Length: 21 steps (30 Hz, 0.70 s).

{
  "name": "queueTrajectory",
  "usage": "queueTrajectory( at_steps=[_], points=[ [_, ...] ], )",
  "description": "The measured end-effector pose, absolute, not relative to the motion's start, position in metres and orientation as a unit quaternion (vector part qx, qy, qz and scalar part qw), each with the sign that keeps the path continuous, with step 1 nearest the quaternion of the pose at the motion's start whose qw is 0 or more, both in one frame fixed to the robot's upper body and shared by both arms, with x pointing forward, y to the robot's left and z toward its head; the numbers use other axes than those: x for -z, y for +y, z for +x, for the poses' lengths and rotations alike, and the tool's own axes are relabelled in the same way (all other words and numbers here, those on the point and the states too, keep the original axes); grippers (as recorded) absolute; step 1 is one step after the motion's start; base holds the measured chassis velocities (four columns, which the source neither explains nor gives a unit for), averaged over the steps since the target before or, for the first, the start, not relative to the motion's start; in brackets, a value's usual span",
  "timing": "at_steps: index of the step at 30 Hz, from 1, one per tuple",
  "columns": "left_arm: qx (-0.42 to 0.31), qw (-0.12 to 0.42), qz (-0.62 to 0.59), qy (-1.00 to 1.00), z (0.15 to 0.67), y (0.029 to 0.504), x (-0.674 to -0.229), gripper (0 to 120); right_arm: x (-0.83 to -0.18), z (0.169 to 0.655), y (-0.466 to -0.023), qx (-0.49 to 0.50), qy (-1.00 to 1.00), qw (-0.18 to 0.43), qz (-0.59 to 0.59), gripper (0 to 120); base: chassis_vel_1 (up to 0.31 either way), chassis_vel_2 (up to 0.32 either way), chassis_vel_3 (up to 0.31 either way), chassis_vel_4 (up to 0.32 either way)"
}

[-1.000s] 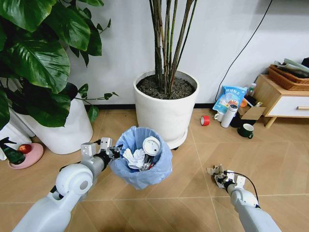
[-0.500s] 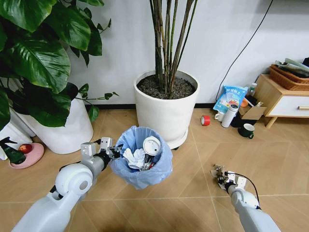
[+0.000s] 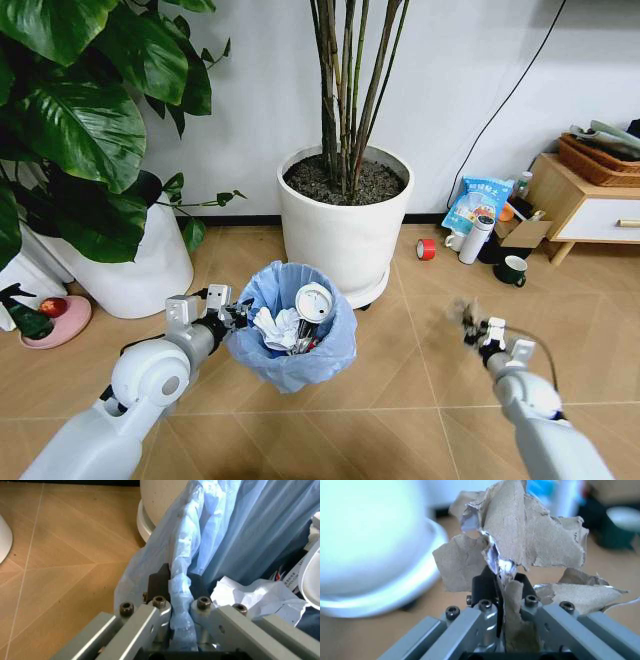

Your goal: Pick up the trash bin and place the garbage on the floor into it.

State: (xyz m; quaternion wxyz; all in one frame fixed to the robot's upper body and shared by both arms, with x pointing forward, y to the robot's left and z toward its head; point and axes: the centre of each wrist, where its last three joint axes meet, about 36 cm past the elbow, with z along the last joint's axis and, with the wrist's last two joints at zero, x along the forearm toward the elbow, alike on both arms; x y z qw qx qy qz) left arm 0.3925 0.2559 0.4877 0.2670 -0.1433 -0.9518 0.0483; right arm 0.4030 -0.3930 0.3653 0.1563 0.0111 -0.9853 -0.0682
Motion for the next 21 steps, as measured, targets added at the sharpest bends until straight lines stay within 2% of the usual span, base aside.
queueTrajectory(
  at_steps=[1, 5, 6, 9, 14, 21],
  points=[
    [-0.048, 0.267, -0.143, -0.952, 0.392, 0.256, -0.488, 0, -0.365, 0.403, -0.393, 0.068, -0.985, 0.156, 0.011, 0, 0.000, 0.000, 0.000, 0.000],
    [-0.048, 0.271, -0.142, -0.951, 0.390, 0.256, -0.485, 0, -0.462, 0.385, -0.343, 0.069, -0.987, 0.094, 0.112, 0, 0.000, 0.000, 0.000, 0.000],
    [-0.048, 0.271, -0.142, -0.951, 0.390, 0.256, -0.485, 0, -0.462, 0.385, -0.343, 0.069, -0.987, 0.094, 0.112, 0, 0.000, 0.000, 0.000, 0.000],
    [-0.051, 0.271, -0.144, -0.950, 0.389, 0.253, -0.485, 0, -0.523, 0.367, -0.305, 0.086, -0.977, 0.064, 0.187, 0, 0.000, 0.000, 0.000, 0.000],
    [-0.053, 0.271, -0.149, -0.949, 0.389, 0.249, -0.484, 0, -0.566, 0.353, -0.279, 0.097, -0.959, 0.046, 0.263, 0, 0.000, 0.000, 0.000, 0.000],
    [-0.055, 0.271, -0.149, -0.950, 0.392, 0.248, -0.483, 0, -0.583, 0.359, -0.252, 0.092, -0.928, 0.043, 0.359, 0, 0.000, 0.000, 0.000, 0.000]
  ],
)
